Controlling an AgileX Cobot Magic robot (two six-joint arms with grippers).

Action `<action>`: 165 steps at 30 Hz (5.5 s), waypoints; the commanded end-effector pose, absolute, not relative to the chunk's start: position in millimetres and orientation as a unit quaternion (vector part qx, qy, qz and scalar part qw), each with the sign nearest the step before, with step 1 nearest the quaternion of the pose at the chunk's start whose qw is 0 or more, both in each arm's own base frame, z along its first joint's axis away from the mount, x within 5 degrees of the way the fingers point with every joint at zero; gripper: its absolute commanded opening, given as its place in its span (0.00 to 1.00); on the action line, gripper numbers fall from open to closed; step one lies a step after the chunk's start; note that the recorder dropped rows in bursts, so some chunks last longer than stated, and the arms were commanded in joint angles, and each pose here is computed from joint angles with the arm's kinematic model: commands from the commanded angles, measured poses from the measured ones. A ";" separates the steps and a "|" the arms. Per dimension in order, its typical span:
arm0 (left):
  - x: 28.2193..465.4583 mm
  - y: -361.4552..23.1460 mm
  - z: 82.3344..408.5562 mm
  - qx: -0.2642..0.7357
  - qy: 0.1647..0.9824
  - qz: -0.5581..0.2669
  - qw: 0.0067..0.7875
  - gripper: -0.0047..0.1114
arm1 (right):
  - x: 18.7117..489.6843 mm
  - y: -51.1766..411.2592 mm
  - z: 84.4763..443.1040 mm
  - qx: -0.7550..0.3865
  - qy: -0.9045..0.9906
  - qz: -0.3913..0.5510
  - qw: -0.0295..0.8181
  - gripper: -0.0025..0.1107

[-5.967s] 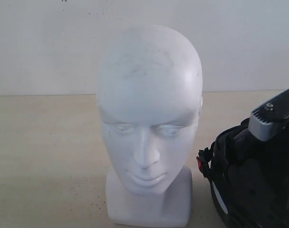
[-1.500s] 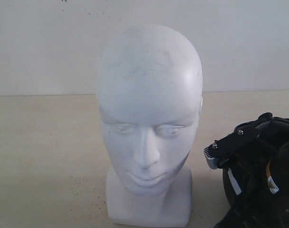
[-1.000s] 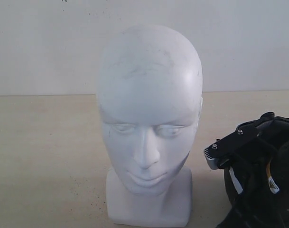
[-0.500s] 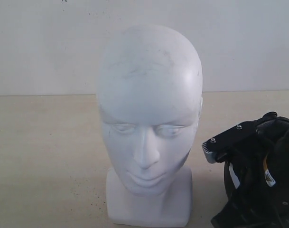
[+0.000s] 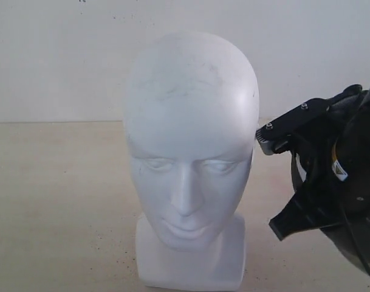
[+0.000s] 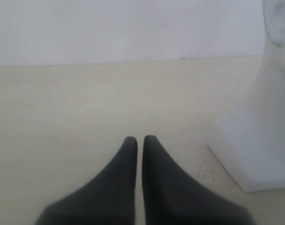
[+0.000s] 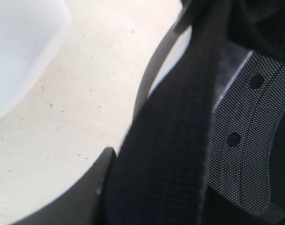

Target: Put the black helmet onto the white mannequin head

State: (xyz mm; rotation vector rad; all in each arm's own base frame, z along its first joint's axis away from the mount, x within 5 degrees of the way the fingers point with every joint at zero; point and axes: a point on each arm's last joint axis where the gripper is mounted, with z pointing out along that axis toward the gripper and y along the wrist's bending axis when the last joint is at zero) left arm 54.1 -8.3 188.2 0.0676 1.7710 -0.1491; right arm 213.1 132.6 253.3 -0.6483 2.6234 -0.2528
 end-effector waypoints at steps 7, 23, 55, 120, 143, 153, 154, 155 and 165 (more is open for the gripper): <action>54.1 -8.1 187.4 0.029 0.773 -0.064 0.631 0.08 | 217.8 115.3 285.8 -0.237 0.913 -0.170 0.286 0.02; 54.1 -8.1 187.4 0.029 0.773 -0.064 0.631 0.08 | 187.7 92.2 378.3 -0.141 0.848 -0.050 0.509 0.02; 54.1 -8.1 187.4 0.029 0.773 -0.064 0.631 0.08 | 100.8 138.8 526.2 -0.283 0.312 0.545 0.726 0.02; 54.7 -6.1 221.4 0.016 0.641 -0.068 0.764 0.08 | 90.8 196.0 433.2 -0.238 0.311 0.767 0.508 0.02; 43.7 -5.8 260.3 -0.033 0.524 -0.161 0.836 0.08 | 102.0 198.6 429.7 -0.213 0.357 0.736 0.534 0.02; 38.5 -7.6 348.8 0.005 0.525 -0.125 0.842 0.08 | 101.0 200.0 428.2 -0.227 0.360 0.728 0.537 0.02; 40.2 -7.7 357.1 0.004 0.526 -0.125 0.841 0.08 | 101.5 200.3 427.8 -0.226 0.364 0.727 0.537 0.02; 42.8 -7.9 367.8 0.005 0.526 -0.122 0.842 0.08 | 101.9 200.6 427.3 -0.226 0.367 0.724 0.538 0.02; 83.4 -14.5 452.2 0.008 0.560 -0.130 0.818 0.08 | 112.2 201.6 423.9 -0.202 0.404 0.688 0.567 0.02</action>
